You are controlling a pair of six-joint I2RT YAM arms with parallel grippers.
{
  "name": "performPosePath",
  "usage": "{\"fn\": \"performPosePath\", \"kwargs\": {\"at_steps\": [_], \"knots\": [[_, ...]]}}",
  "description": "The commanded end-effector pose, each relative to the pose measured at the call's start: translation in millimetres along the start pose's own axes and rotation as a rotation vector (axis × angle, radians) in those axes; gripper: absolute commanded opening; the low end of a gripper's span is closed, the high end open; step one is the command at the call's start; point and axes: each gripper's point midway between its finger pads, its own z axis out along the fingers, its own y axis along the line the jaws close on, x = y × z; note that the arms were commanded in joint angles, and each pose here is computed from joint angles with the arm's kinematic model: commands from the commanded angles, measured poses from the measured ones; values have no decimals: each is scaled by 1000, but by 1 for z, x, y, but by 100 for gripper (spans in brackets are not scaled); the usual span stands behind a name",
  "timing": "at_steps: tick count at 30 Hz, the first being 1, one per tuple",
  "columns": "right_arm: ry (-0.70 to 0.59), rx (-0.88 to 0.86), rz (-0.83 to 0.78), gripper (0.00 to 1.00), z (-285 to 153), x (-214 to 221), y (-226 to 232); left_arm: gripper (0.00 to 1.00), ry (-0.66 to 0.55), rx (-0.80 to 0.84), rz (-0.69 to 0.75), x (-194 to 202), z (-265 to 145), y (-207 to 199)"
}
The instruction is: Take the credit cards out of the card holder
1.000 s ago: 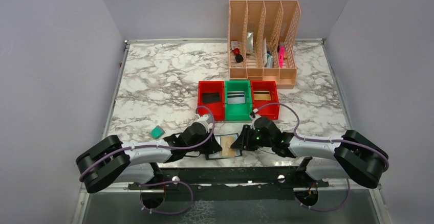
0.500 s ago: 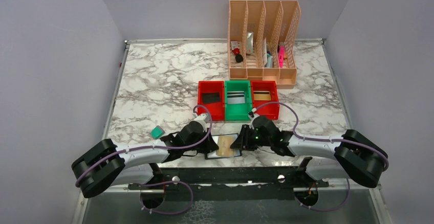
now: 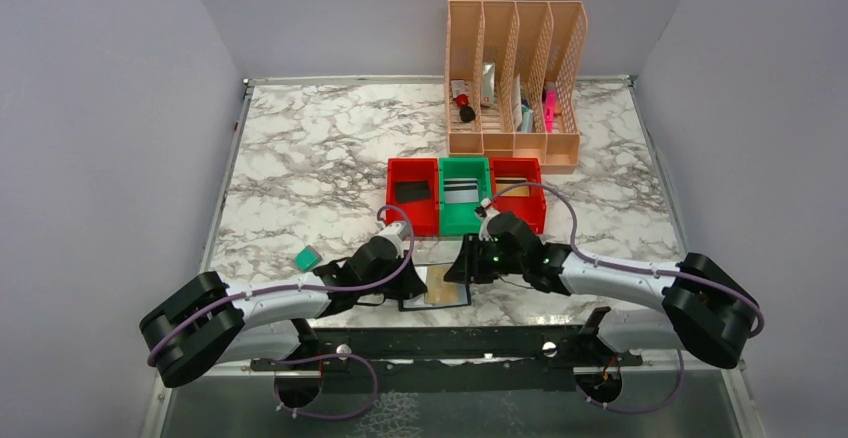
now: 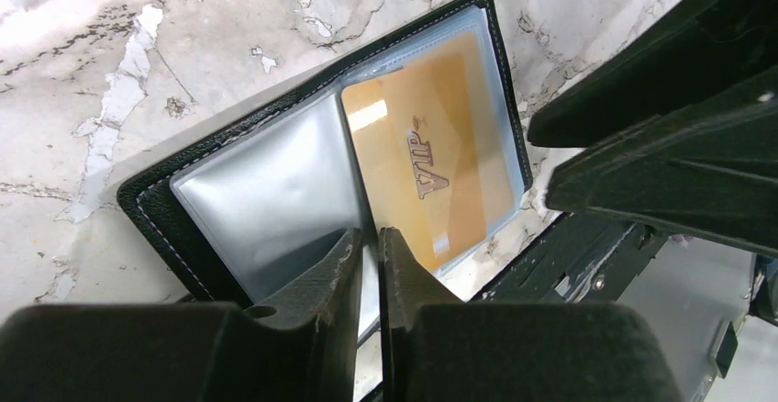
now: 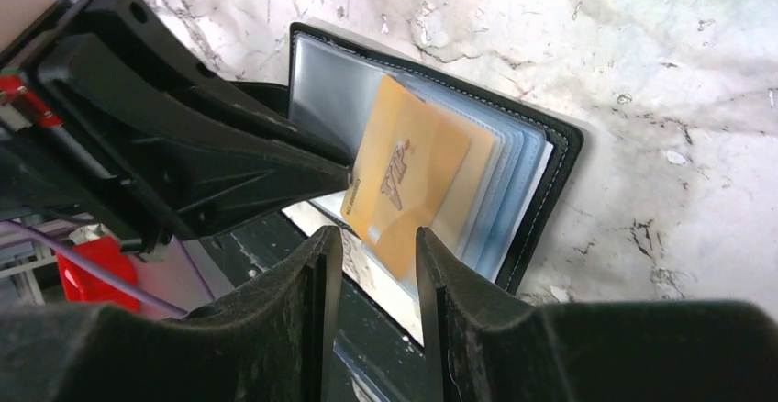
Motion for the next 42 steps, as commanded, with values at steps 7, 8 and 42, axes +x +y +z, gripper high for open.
{"fn": "performPosePath", "kwargs": {"at_steps": [7,8,42], "knots": [[90,135,56,42,31,20,-36,26,-7,3,7,-3,0,-1],[101,143,64,42,32,24,-41,28,-7,5,6,-3,0,-1],[114,153,235,40,30,64,-73,31,-70,96,-126,0,-6,-5]]}}
